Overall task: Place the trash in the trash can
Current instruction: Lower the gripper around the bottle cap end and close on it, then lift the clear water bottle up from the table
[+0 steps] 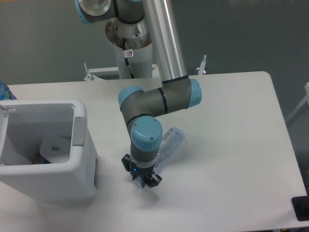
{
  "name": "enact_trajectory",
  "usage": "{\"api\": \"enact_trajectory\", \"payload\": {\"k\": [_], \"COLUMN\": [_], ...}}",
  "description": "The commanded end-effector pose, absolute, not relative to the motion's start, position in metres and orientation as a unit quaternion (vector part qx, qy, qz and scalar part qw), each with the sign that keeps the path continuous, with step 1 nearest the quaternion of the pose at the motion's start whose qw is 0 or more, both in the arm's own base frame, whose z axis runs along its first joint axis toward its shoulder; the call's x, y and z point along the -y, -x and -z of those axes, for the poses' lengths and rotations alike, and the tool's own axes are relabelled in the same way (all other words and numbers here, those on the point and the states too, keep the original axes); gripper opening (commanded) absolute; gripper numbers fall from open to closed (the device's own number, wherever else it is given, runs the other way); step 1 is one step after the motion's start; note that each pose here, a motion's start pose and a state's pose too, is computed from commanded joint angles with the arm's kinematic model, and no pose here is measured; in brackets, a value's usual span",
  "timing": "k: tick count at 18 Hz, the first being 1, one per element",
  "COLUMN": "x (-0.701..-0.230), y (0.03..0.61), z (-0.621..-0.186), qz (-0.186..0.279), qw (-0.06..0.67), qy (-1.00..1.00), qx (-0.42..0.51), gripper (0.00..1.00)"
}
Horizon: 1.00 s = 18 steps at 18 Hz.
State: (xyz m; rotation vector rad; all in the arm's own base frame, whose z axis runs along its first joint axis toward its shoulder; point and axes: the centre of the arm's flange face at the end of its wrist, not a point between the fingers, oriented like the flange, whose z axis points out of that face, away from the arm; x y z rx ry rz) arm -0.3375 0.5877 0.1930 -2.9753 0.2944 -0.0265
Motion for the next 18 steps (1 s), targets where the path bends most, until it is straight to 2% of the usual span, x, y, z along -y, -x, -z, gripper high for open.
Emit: {"api": "enact_trajectory", "payload": {"k": [3,8,15,18], "x": [-0.588,-0.588,-0.589,-0.59], "y": [0.338,0.34,0.352,0.354], "z": [-0.193,-0.197,-0.252,-0.256], "qz": [0.009,0.005,-0.028,-0.029], "qw": [0.076,0.078,0.111,0.114], "qy": [0.992,0.992,0.989,0.989], "qx": [-0.098,-0.098,-0.097,-0.094], "gripper": [0.36,0.26,0.26,0.17]}}
